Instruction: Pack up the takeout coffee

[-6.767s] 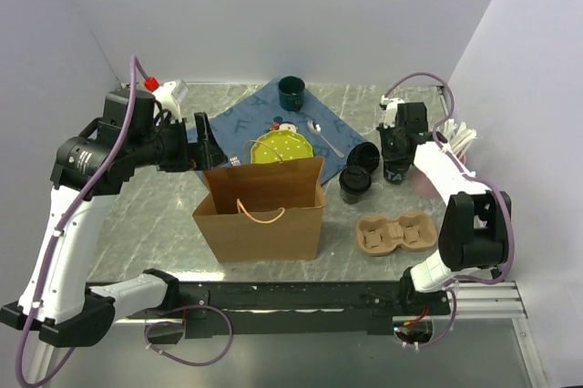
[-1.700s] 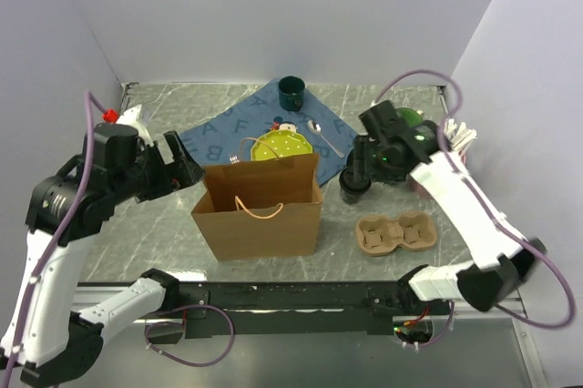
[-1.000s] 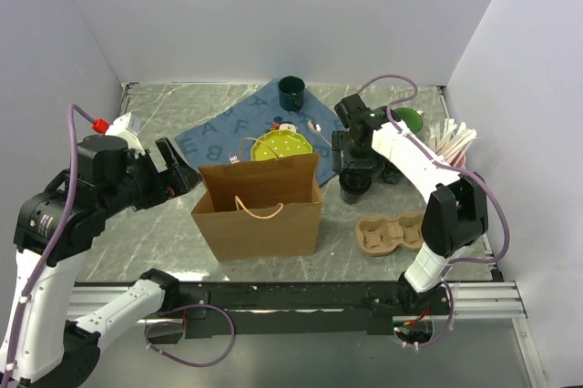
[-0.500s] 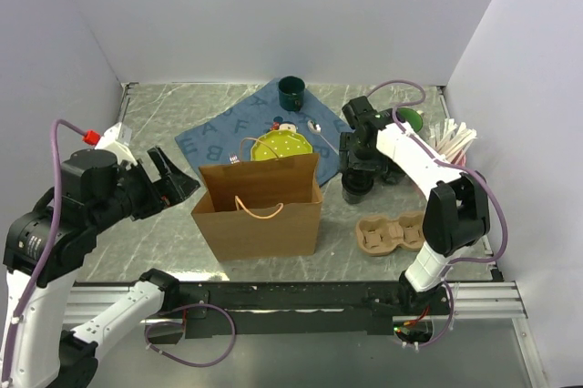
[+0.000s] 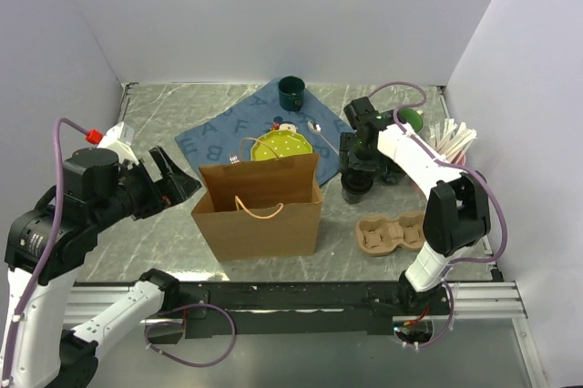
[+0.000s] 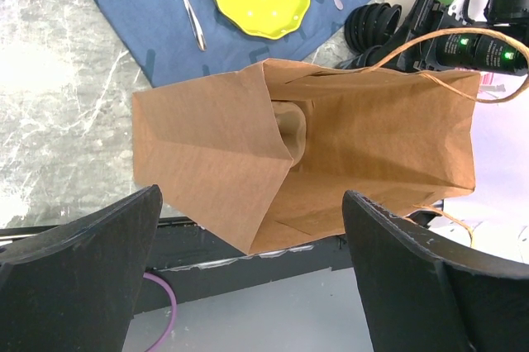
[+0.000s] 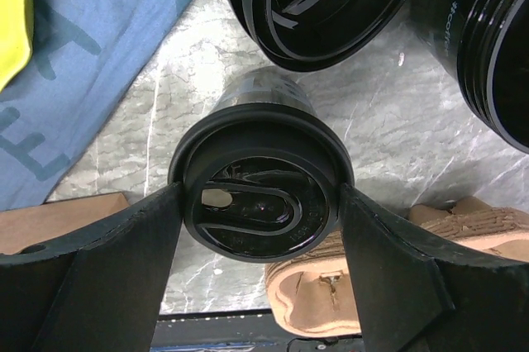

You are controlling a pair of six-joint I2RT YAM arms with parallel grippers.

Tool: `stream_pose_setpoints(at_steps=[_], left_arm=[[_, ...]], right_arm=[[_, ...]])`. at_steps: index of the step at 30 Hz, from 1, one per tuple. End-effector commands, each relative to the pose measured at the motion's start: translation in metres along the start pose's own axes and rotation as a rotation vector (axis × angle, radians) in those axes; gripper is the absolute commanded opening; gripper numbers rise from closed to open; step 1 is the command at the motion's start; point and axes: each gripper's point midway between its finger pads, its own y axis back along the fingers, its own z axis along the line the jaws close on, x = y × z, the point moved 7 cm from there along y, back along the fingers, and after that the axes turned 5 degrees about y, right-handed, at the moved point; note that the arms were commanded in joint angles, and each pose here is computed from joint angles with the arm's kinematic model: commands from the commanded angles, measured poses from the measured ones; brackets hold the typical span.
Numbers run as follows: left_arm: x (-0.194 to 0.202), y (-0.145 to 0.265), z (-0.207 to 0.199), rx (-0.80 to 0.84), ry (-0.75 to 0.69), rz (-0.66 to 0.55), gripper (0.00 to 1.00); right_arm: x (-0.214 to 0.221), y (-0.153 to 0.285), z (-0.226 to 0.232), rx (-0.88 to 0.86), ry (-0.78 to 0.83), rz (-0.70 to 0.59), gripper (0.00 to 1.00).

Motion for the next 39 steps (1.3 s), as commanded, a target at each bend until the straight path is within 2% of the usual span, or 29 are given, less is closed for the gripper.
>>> stream_pose_setpoints(at_steps=[1, 7, 11, 16, 19, 22, 26, 29, 30, 34, 37, 38, 39], left_arm=[[-0.003, 0.003, -0.004, 0.026, -0.024, -0.009, 0.97], [-0.005, 0.0, -0.002, 0.002, -0.03, -0.022, 0.99], [-0.003, -0.011, 0.0, -0.009, -0.043, 0.005, 0.93], [-0.006, -0.024, -0.01, 0.04, -0.068, 0.028, 0.87], [-0.003, -0.033, -0.011, 0.06, -0.07, 0.053, 0.8], [0.001, -0.044, -0.008, 0.055, -0.091, 0.076, 0.79], [-0.004, -0.053, -0.007, 0.026, -0.141, 0.088, 0.66], [-0.012, -0.06, -0.004, -0.047, -0.178, 0.072, 0.61], [-0.014, -0.065, -0.004, -0.068, -0.187, 0.076, 0.6], [-0.021, -0.074, -0.005, -0.09, -0.225, 0.07, 0.56], [-0.024, -0.08, -0.01, -0.079, -0.236, 0.077, 0.44], [-0.025, -0.079, -0.012, -0.071, -0.237, 0.076, 0.32], [-0.026, -0.08, -0.015, -0.059, -0.235, 0.086, 0.27]], right_arm=[[-0.002, -0.001, 0.001, -0.027, -0.029, -0.014, 0.8], [0.0, 0.003, 0.0, -0.037, -0.021, -0.015, 0.69], [0.001, 0.019, -0.003, -0.042, -0.006, -0.028, 0.65], [0.003, 0.063, -0.013, -0.058, 0.029, -0.091, 0.61], [0.005, 0.093, -0.018, -0.074, 0.052, -0.14, 0.6], [0.006, 0.126, -0.021, -0.1, 0.085, -0.199, 0.59], [0.008, 0.17, -0.019, -0.159, 0.149, -0.28, 0.58], [0.01, 0.209, -0.011, -0.238, 0.222, -0.371, 0.58], [0.011, 0.231, -0.005, -0.279, 0.259, -0.438, 0.58], [0.019, 0.28, 0.004, -0.377, 0.323, -0.557, 0.57], [0.024, 0.309, 0.008, -0.461, 0.347, -0.639, 0.56], [0.026, 0.316, 0.008, -0.486, 0.347, -0.659, 0.56], [0.027, 0.328, 0.008, -0.535, 0.352, -0.71, 0.56]])
